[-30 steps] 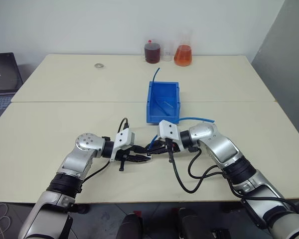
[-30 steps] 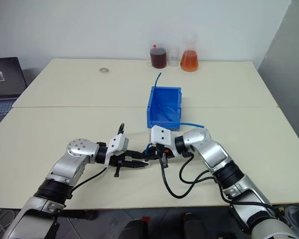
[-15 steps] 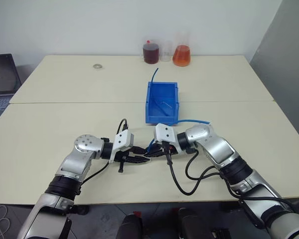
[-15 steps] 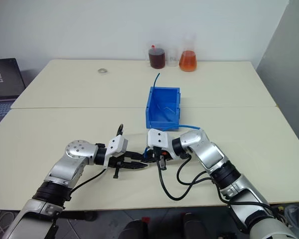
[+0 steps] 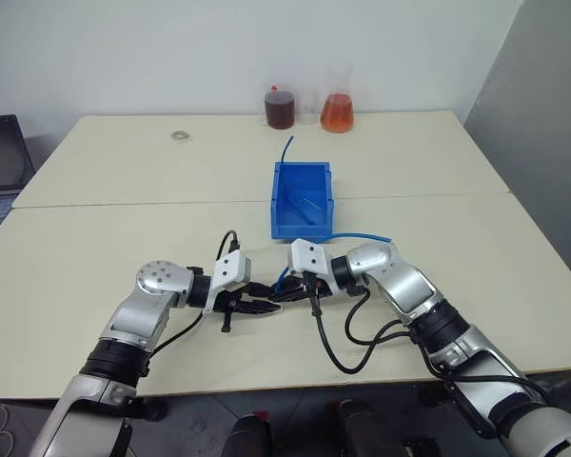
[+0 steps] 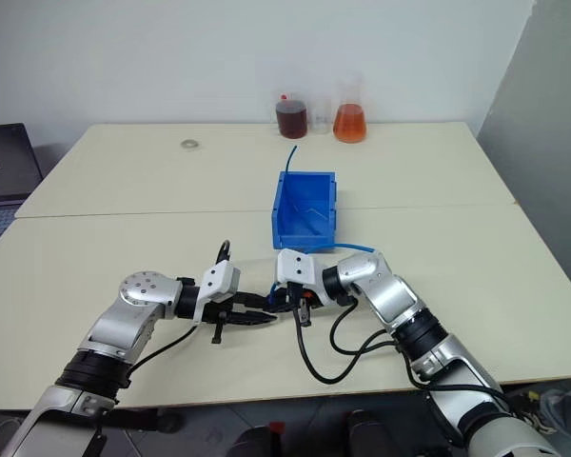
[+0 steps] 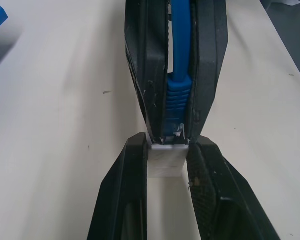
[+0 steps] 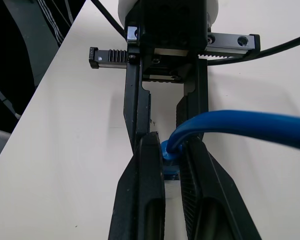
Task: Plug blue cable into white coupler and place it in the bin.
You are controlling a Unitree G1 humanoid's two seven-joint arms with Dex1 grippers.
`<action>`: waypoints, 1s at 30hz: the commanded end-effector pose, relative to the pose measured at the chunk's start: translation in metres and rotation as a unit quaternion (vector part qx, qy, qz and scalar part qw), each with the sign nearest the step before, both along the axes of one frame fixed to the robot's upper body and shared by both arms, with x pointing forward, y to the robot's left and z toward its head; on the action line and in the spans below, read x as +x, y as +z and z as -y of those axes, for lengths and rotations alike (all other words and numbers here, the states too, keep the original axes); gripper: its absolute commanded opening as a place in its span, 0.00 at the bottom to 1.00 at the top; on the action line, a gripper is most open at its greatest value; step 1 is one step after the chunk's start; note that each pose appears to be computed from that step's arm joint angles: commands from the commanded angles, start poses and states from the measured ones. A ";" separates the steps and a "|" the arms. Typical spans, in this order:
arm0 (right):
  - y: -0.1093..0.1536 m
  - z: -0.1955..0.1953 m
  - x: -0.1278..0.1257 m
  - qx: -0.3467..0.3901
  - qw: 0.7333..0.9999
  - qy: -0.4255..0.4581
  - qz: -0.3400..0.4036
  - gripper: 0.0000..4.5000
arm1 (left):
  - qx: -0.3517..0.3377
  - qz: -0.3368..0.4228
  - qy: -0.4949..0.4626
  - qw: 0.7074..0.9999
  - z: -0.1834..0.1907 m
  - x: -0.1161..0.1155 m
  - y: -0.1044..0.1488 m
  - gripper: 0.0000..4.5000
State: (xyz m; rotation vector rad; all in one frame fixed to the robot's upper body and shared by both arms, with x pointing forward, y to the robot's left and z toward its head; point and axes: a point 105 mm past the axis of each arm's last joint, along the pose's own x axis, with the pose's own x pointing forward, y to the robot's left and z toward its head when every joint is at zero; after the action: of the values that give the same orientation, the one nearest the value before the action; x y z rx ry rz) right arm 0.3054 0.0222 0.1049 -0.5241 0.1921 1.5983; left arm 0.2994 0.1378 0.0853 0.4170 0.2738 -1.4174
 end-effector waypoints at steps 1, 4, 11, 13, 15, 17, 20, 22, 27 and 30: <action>-0.023 0.010 0.006 -0.042 0.998 -0.033 -0.030 0.03 | -0.001 -0.001 -0.010 1.000 0.003 0.000 0.006 0.36; -0.013 0.010 0.006 -0.023 0.998 -0.041 -0.029 0.03 | -0.007 -0.007 -0.009 1.000 0.001 -0.001 0.012 0.51; 0.029 0.019 0.010 0.045 0.993 -0.098 -0.043 0.03 | -0.055 -0.012 0.054 0.997 -0.009 -0.008 0.034 0.81; 0.045 0.029 0.014 0.064 0.989 -0.128 -0.047 0.03 | -0.072 -0.002 0.080 0.994 -0.011 -0.010 0.043 0.90; 0.061 0.041 0.021 0.074 0.983 -0.164 -0.048 0.03 | -0.091 0.006 0.107 0.990 -0.013 -0.011 0.053 0.97; 0.082 0.051 0.032 0.087 0.974 -0.202 -0.055 0.03 | -0.115 0.013 0.129 0.985 -0.010 -0.013 0.063 0.99; 0.124 0.058 0.055 0.124 0.953 -0.262 -0.082 0.03 | -0.144 0.047 0.174 0.973 -0.005 -0.011 0.075 0.99; 0.136 0.062 0.070 0.127 0.945 -0.290 -0.082 0.03 | -0.162 0.061 0.213 0.962 -0.002 -0.005 0.081 0.99; 0.149 0.073 0.113 0.119 0.930 -0.345 -0.048 0.03 | -0.188 0.091 0.292 0.933 0.001 0.003 0.085 0.99; 0.143 0.071 0.130 0.110 0.925 -0.360 -0.047 0.03 | -0.215 0.107 0.356 0.903 -0.005 0.012 0.090 0.99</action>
State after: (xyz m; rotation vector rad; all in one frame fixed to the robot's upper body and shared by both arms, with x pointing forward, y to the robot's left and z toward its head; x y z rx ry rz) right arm 0.4270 -0.0545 0.2332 -0.1230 0.3017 0.9131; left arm 0.3076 0.1363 0.1586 0.0699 0.0005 -0.7704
